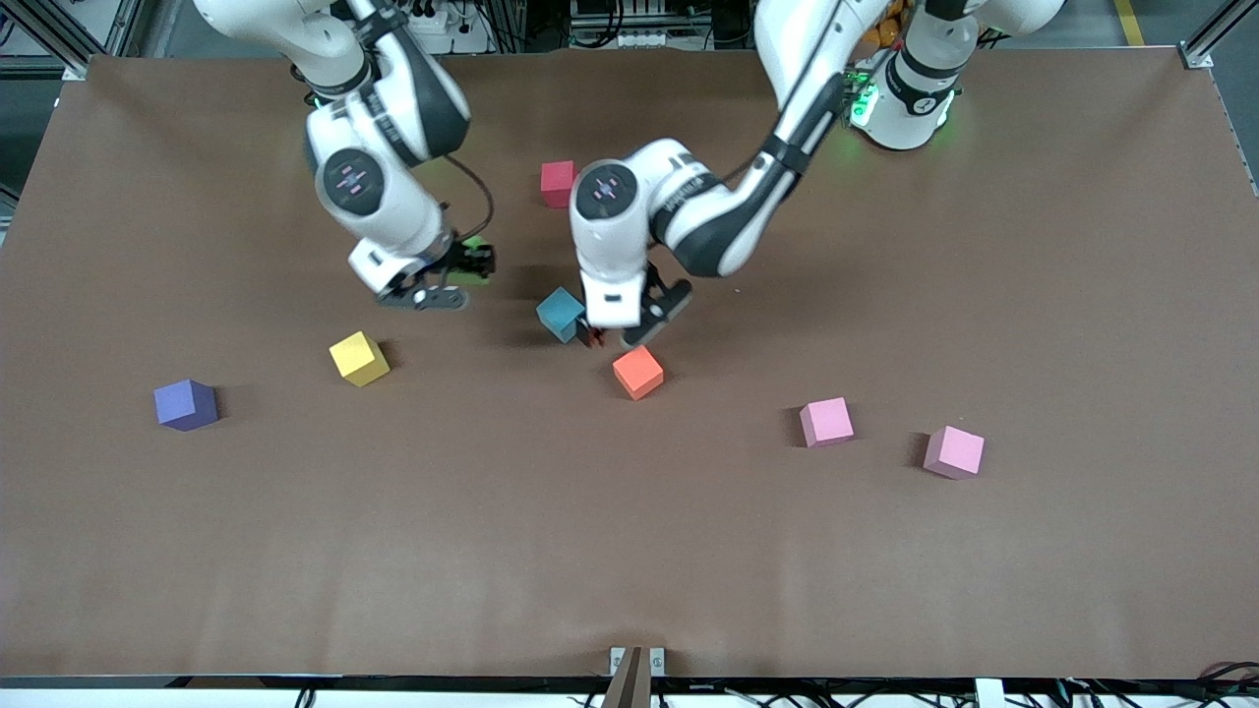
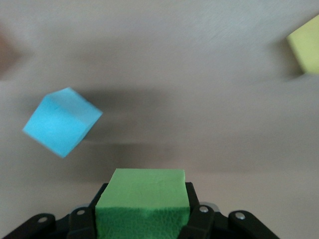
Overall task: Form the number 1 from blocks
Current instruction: 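Place the green cube beside the red cube with the right gripper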
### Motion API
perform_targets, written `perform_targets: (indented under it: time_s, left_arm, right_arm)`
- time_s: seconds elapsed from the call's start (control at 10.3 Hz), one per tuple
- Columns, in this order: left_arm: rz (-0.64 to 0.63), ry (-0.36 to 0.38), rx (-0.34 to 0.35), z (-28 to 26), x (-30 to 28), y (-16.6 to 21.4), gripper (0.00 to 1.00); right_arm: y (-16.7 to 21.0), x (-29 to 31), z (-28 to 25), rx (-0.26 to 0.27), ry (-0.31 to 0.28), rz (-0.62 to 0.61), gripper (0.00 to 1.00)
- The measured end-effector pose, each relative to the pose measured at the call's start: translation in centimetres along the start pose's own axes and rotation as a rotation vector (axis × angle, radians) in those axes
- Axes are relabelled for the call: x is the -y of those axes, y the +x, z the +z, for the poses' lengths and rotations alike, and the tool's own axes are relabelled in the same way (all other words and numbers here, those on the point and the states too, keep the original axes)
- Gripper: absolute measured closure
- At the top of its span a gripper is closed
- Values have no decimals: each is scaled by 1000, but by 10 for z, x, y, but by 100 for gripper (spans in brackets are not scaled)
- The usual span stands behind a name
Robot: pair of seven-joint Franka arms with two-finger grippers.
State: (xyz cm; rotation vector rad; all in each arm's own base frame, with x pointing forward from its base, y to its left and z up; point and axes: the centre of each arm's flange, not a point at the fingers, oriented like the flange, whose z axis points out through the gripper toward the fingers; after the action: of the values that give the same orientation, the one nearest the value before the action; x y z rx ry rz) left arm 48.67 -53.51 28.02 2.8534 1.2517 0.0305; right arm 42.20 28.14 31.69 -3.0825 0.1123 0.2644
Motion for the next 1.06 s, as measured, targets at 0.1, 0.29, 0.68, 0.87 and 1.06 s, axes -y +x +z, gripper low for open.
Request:
perform_targets:
  time_s: [0.1, 0.29, 0.68, 0.87, 1.06]
  left_arm:
    - [-30, -1, -1, 0, -2, 22, 0]
    - [-81, -2, -2, 0, -4, 61, 0]
    - [-116, -1, -4, 1, -3, 97, 0]
    - [-113, 5, -1, 6, -3, 94, 0]
    - [-108, 13, 2, 14, -2, 91, 0]
  right_arm:
    - [-17, 18, 7, -16, 1, 4, 37]
    - [-45, 44, 21, -37, 3, 7, 37]
    - [-90, 74, 60, -25, -36, -2, 37]
    - [-107, 90, 83, -10, -35, -7, 37]
    - [-114, 97, 103, -5, -47, -7, 37]
